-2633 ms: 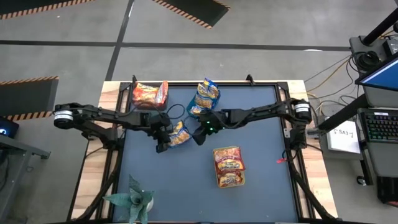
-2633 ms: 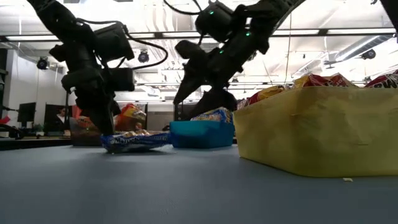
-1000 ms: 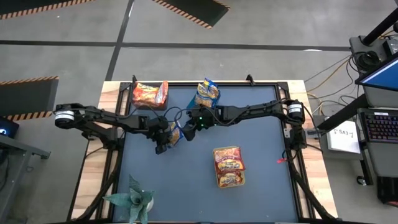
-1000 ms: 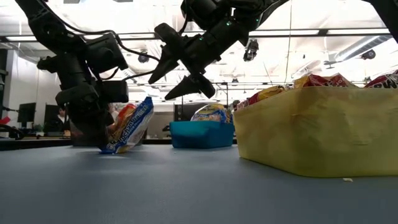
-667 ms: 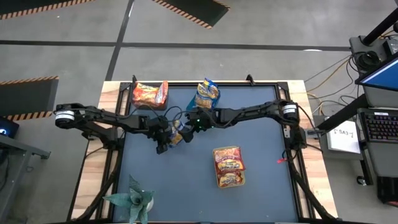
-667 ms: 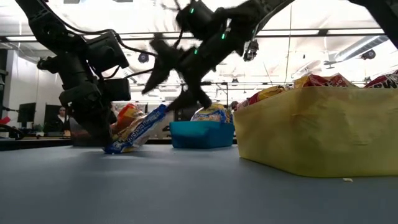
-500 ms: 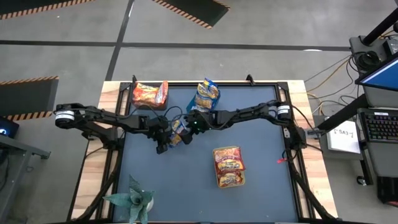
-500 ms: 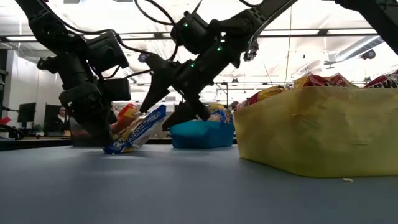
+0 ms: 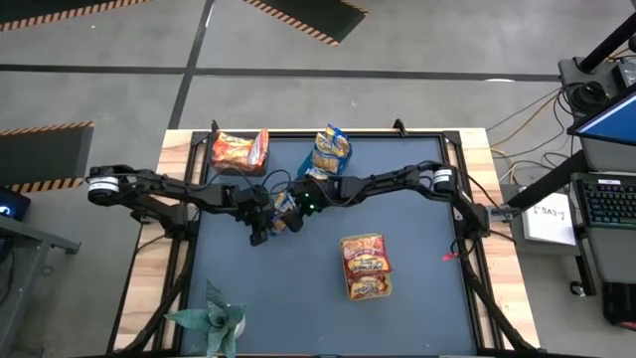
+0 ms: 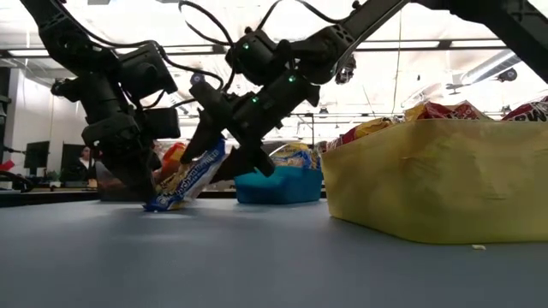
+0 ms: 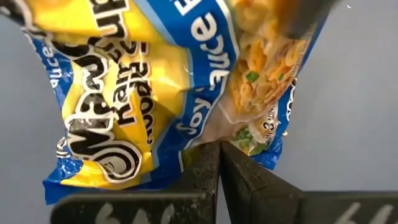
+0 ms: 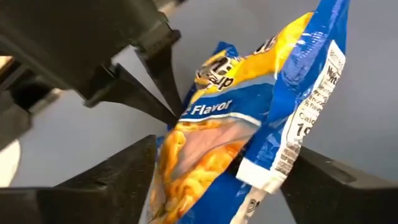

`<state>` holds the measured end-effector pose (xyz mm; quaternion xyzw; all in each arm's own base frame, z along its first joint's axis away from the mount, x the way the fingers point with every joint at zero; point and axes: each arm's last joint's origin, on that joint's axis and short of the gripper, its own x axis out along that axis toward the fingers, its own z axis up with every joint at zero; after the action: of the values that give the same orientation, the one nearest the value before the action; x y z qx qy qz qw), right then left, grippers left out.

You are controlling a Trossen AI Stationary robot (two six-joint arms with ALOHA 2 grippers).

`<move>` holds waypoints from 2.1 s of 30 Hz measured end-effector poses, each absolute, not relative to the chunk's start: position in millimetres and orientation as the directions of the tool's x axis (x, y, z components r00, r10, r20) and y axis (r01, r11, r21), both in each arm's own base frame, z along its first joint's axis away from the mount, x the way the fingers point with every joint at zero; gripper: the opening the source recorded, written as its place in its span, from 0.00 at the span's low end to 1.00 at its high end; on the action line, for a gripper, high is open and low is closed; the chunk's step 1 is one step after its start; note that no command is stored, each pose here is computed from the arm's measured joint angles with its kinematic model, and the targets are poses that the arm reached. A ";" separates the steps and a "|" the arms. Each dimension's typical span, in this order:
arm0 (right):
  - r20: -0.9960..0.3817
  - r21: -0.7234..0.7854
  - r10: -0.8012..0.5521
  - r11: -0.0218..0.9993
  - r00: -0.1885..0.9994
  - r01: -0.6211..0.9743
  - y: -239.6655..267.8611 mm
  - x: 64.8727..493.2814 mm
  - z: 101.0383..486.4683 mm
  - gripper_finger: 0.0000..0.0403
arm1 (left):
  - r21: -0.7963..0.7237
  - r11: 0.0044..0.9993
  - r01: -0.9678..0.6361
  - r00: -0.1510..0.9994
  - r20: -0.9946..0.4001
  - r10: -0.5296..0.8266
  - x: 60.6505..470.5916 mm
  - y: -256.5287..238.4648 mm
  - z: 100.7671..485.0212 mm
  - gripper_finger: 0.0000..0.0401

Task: Sort Maruchan noodles
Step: Put the blue noodle pack into the blue bin

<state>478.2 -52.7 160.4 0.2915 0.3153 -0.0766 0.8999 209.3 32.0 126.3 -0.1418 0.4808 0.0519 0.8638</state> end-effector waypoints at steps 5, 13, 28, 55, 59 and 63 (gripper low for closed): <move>-0.611 0.472 0.046 0.822 0.790 0.318 -52.8 477.3 163.1 0.55 | -0.196 0.954 -0.225 0.536 -0.843 -0.047 209.5 32.0 126.7 0.00; -0.638 0.437 0.045 0.843 0.768 0.314 -52.0 470.0 175.2 0.32 | -0.198 0.955 -0.223 0.542 -0.839 -0.048 207.7 31.7 130.2 0.00; -0.683 0.289 -0.038 0.903 0.730 0.318 -76.4 410.7 270.4 0.32 | -0.145 0.982 -0.123 0.794 -0.608 0.009 190.8 29.2 191.9 0.00; -0.805 0.138 -0.053 0.952 0.591 0.273 -172.2 372.4 257.7 0.35 | -0.024 0.986 -0.167 0.899 -0.414 0.142 196.9 33.8 214.1 0.00; -0.792 0.121 -0.062 0.959 0.608 0.255 -174.4 376.8 260.3 0.43 | -0.021 0.985 -0.172 0.895 -0.422 0.147 197.9 34.1 212.5 0.00; -0.781 0.115 -0.070 0.960 0.620 0.254 -175.5 378.8 263.0 0.54 | -0.020 0.985 -0.171 0.896 -0.419 0.147 198.7 34.3 212.3 0.00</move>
<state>378.8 -175.5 263.0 0.1075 0.4262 -0.0907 0.8936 198.7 34.3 212.3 -0.0282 0.2127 0.0818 0.9733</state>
